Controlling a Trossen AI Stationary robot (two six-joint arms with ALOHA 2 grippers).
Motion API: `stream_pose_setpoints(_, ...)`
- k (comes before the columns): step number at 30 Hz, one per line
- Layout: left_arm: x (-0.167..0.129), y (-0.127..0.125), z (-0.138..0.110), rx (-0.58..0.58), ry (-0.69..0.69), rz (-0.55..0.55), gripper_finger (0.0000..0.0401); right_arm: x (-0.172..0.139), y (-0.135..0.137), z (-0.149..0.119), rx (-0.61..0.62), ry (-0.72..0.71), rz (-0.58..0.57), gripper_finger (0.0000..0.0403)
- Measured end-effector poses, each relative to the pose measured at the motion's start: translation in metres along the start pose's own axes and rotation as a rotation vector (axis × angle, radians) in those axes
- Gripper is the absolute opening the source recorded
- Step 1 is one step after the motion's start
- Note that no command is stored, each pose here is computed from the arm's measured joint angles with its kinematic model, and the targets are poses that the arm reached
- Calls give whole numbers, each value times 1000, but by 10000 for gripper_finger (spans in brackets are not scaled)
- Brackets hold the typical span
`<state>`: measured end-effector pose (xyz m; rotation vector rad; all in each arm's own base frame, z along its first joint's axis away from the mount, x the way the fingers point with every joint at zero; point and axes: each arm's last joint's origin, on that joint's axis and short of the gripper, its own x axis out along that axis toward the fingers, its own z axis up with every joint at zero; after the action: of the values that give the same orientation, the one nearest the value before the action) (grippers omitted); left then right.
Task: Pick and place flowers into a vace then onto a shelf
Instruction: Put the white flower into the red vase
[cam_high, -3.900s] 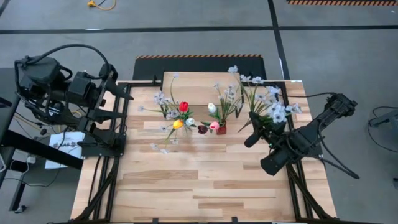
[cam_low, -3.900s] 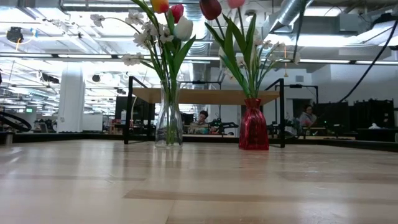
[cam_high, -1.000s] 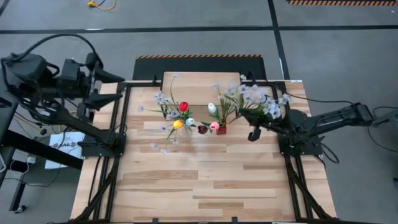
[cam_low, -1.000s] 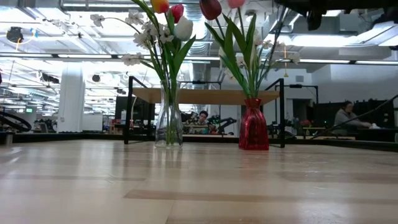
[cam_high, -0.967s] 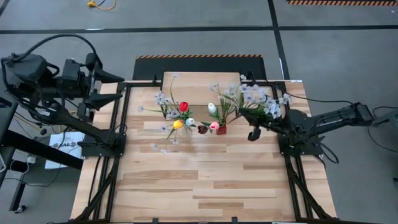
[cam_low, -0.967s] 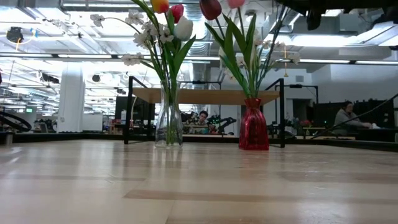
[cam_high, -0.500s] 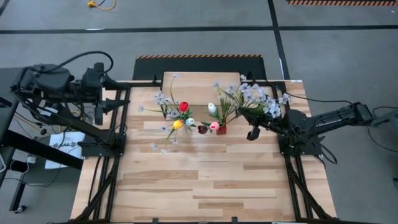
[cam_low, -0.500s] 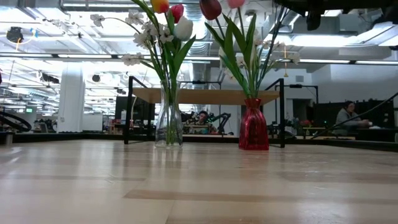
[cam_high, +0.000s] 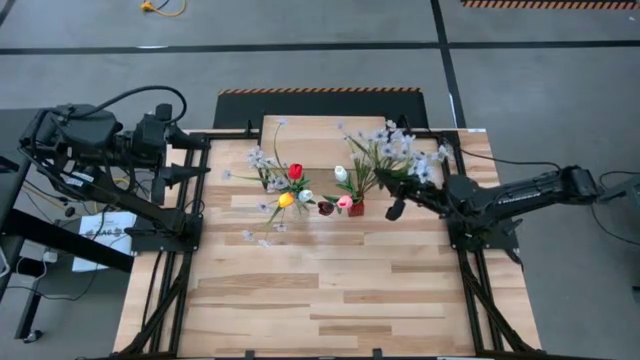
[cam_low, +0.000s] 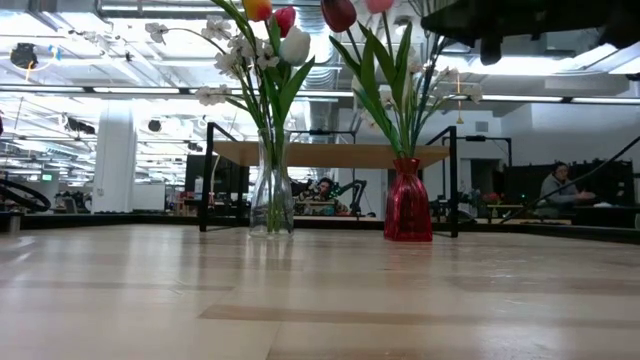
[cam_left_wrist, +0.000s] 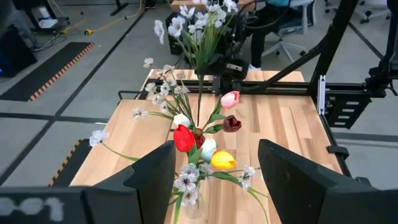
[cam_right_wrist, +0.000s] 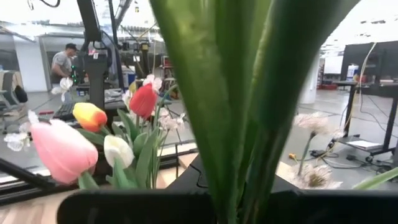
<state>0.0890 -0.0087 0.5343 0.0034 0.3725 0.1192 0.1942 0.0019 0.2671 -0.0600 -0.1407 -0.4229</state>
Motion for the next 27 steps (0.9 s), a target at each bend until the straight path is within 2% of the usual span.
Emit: stream_pose_setpoints(27, 0, 0, 0, -1, 0, -2, 219, 17, 11, -34, -52, 151, -24, 0)
